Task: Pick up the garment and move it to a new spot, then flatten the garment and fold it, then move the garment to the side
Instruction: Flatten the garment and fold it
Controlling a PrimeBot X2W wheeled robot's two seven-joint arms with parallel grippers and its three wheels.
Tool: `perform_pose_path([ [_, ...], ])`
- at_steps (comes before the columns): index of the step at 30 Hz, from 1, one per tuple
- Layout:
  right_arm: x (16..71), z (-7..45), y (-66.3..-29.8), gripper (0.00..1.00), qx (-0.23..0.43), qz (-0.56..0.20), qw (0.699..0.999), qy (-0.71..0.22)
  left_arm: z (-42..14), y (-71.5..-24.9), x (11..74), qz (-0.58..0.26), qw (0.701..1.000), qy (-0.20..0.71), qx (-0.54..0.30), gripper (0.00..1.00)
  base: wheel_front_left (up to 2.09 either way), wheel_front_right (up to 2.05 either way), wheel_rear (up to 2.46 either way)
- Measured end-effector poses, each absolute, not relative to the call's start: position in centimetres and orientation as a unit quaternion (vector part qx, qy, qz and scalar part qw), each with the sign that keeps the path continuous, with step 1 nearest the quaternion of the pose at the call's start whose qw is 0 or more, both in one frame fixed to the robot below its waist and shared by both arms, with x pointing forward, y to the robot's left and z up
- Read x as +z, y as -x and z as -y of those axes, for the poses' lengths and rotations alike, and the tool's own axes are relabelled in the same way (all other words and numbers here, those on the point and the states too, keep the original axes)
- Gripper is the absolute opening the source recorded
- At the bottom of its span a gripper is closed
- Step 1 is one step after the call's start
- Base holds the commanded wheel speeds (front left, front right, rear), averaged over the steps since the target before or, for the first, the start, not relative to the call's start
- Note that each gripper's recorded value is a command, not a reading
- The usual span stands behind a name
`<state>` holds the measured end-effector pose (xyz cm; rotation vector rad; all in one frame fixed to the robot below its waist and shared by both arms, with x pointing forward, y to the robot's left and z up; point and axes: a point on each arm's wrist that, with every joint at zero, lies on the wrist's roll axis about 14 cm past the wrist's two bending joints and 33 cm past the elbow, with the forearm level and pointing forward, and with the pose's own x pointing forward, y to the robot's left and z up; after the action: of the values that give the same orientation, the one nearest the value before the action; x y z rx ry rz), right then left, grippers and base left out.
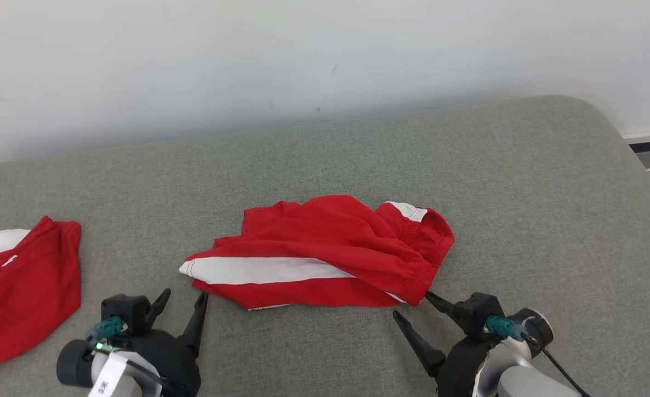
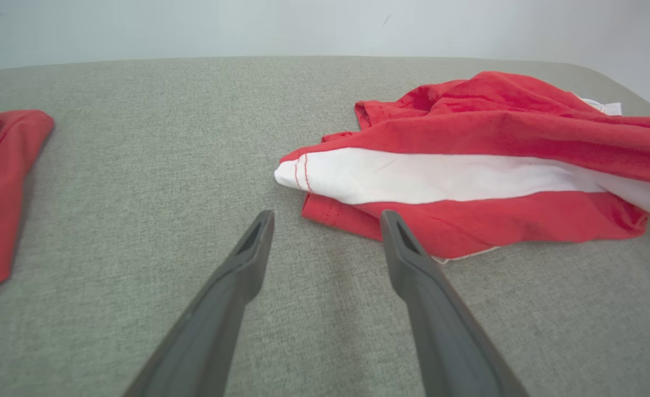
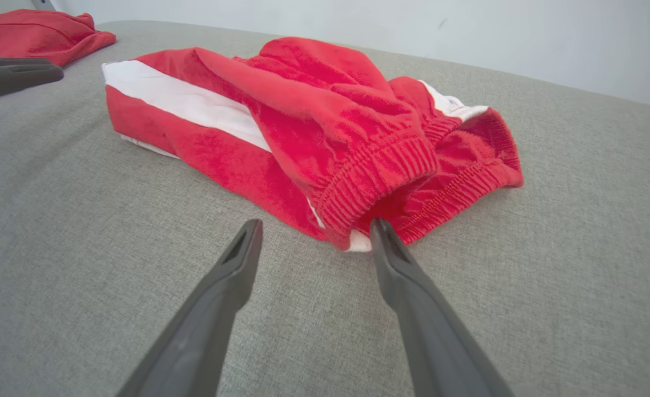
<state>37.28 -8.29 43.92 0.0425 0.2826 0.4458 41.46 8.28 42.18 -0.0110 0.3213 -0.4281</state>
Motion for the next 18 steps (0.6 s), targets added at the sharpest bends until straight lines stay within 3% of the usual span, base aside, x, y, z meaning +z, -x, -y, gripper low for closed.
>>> perform_pose_path([
  [18,42.9,8.7,-38.3,1.0,0.207,-0.171,0.963,-0.003,-7.7,-43.2,41.2,-0.188,0.957,-0.007,-0.219,1.0,0.0,0.0,0.0],
])
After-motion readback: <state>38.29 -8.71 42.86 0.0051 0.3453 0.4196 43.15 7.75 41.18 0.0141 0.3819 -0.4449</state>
